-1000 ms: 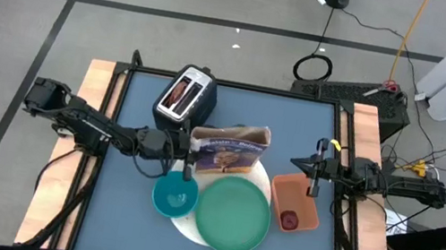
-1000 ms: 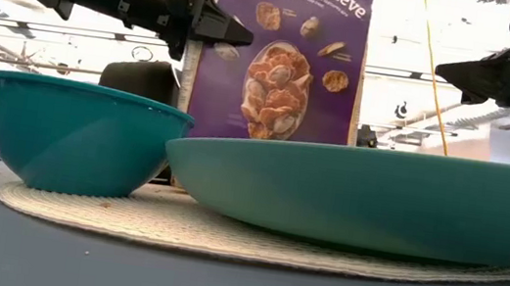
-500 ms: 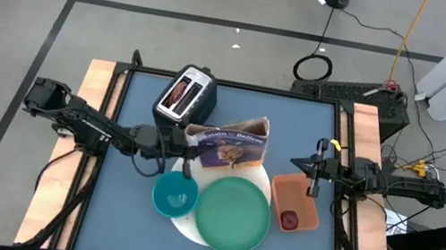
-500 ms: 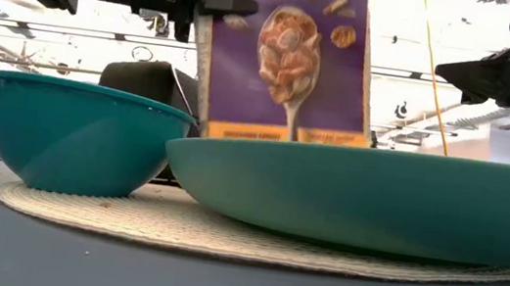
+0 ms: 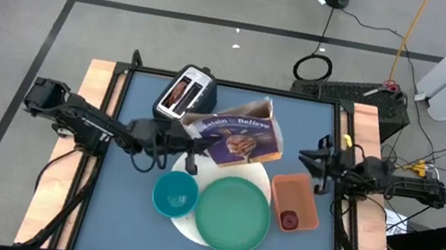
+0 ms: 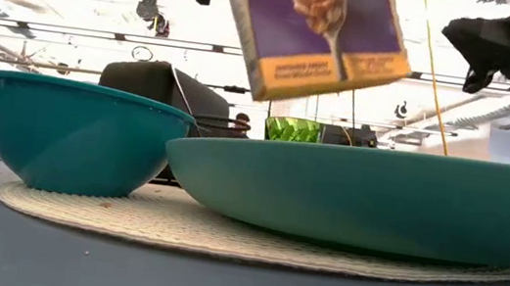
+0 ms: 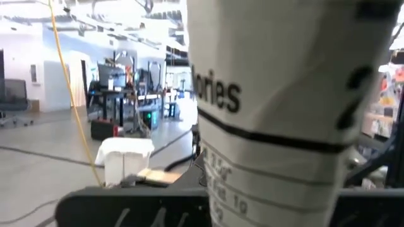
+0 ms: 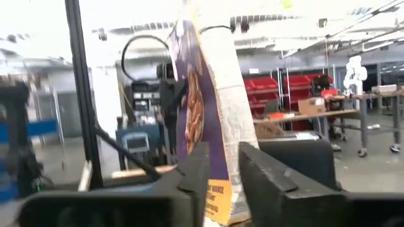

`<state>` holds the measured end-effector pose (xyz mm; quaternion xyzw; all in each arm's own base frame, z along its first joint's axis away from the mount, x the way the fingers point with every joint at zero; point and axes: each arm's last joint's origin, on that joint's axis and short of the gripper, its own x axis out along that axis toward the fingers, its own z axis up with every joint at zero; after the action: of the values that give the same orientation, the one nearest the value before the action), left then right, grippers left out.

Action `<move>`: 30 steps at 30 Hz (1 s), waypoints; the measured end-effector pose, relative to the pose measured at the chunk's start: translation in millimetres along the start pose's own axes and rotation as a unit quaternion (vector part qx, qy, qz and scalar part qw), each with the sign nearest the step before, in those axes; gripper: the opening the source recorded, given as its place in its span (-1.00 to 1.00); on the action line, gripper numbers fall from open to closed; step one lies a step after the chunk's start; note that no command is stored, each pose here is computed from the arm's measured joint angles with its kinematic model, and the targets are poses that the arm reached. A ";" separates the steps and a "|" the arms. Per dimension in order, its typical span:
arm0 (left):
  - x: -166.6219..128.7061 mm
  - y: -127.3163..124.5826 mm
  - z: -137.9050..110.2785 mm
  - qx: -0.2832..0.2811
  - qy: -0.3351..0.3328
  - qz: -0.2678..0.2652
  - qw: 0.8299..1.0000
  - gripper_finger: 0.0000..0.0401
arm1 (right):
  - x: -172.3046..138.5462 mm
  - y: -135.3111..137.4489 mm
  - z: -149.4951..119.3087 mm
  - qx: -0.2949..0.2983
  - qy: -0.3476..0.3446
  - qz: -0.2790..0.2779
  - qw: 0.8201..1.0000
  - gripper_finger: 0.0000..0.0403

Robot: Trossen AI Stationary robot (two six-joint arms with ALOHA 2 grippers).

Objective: Arrange a breakfast setting
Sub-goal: Pour the cereal from the purple cereal box into the blue bowl

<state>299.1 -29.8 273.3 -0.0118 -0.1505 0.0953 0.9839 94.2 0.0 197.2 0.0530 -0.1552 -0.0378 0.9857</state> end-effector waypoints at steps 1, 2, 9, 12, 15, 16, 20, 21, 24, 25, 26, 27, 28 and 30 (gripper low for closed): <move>2.2 -1.9 3.9 0.002 -0.006 -0.002 1.000 -0.94 | 0.0 0.1 0.8 0.008 -0.004 0.000 1.000 -0.48; 4.6 -3.4 8.3 0.004 -0.014 -0.002 1.000 -0.94 | 0.0 0.1 1.4 0.017 -0.007 0.001 1.000 -0.39; 16.7 -16.2 36.5 0.020 -0.060 -0.013 0.998 -0.94 | 0.0 0.2 2.1 0.082 -0.011 0.002 0.997 0.26; 20.6 -19.6 46.5 0.024 -0.076 -0.013 0.997 -0.94 | 0.0 0.2 2.1 0.115 -0.011 0.002 0.993 0.44; 23.8 -20.5 53.7 0.021 -0.086 -0.013 0.996 -0.94 | 1.3 0.7 0.3 0.129 0.000 0.008 0.992 0.53; 24.6 -20.7 55.3 0.020 -0.087 -0.013 0.996 -0.94 | 2.1 1.2 -0.7 0.129 0.006 0.014 0.992 0.54; 27.4 -21.3 61.9 0.015 -0.097 -0.012 0.995 -0.94 | 7.2 2.8 -0.9 0.126 0.006 0.032 0.991 0.53; 27.9 -21.4 63.4 0.014 -0.100 -0.011 0.995 -0.94 | 8.8 3.4 -0.4 0.122 0.003 0.037 0.992 0.52; 29.2 -21.7 66.9 0.013 -0.105 -0.011 0.994 -0.94 | 14.1 4.7 3.3 0.106 -0.022 0.047 0.993 0.51; 29.4 -21.7 67.5 0.013 -0.106 -0.011 0.994 -0.94 | 15.9 5.0 4.2 0.101 -0.030 0.048 0.993 0.50; 29.6 -21.8 68.0 0.012 -0.107 -0.010 0.994 -0.94 | 17.9 5.3 4.7 0.097 -0.036 0.049 0.993 0.50; 29.8 -21.6 68.4 0.012 -0.107 -0.010 0.994 -0.94 | 19.9 5.5 4.4 0.092 -0.038 0.049 0.994 0.50; 30.0 -21.2 68.5 0.012 -0.108 -0.010 0.994 -0.94 | 21.9 5.8 4.1 0.088 -0.042 0.049 0.994 0.50; 30.1 -20.7 68.5 0.011 -0.108 -0.009 0.994 -0.94 | 25.9 6.2 2.4 0.088 -0.042 0.049 0.994 0.50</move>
<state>310.7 -44.7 348.6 0.0103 -0.2547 0.0887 0.9629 118.4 3.6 208.0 0.1305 -0.2020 0.0227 0.9704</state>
